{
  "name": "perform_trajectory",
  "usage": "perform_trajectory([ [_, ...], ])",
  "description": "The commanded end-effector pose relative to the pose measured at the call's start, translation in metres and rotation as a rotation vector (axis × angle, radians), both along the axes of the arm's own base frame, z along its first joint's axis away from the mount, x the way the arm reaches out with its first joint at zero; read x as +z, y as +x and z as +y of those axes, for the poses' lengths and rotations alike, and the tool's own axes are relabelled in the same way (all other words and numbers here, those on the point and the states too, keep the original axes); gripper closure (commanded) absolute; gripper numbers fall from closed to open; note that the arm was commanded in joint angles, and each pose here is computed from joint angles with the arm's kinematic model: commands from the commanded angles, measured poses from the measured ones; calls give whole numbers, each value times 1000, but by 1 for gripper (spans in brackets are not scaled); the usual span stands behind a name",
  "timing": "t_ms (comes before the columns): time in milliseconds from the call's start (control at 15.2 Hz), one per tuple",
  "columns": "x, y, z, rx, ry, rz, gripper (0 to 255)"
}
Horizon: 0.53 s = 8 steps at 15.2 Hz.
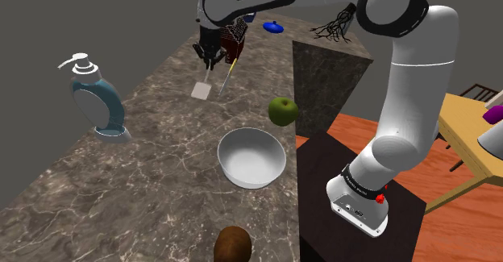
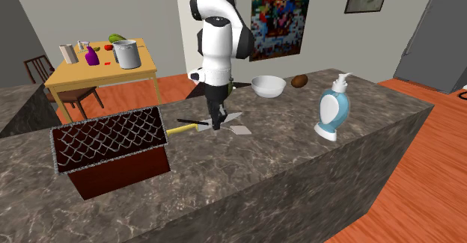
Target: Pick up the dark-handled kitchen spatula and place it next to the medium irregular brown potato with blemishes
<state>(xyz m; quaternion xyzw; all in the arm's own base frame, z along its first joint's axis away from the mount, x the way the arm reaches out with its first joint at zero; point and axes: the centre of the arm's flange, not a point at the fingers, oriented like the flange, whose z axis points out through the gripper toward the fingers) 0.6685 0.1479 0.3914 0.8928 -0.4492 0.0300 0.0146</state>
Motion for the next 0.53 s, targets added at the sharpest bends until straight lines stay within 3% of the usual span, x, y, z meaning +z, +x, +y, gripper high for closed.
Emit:
perform_trajectory([
  [0,10,1,1,0,0,1,255],
  [462,47,1,1,0,0,1,255],
])
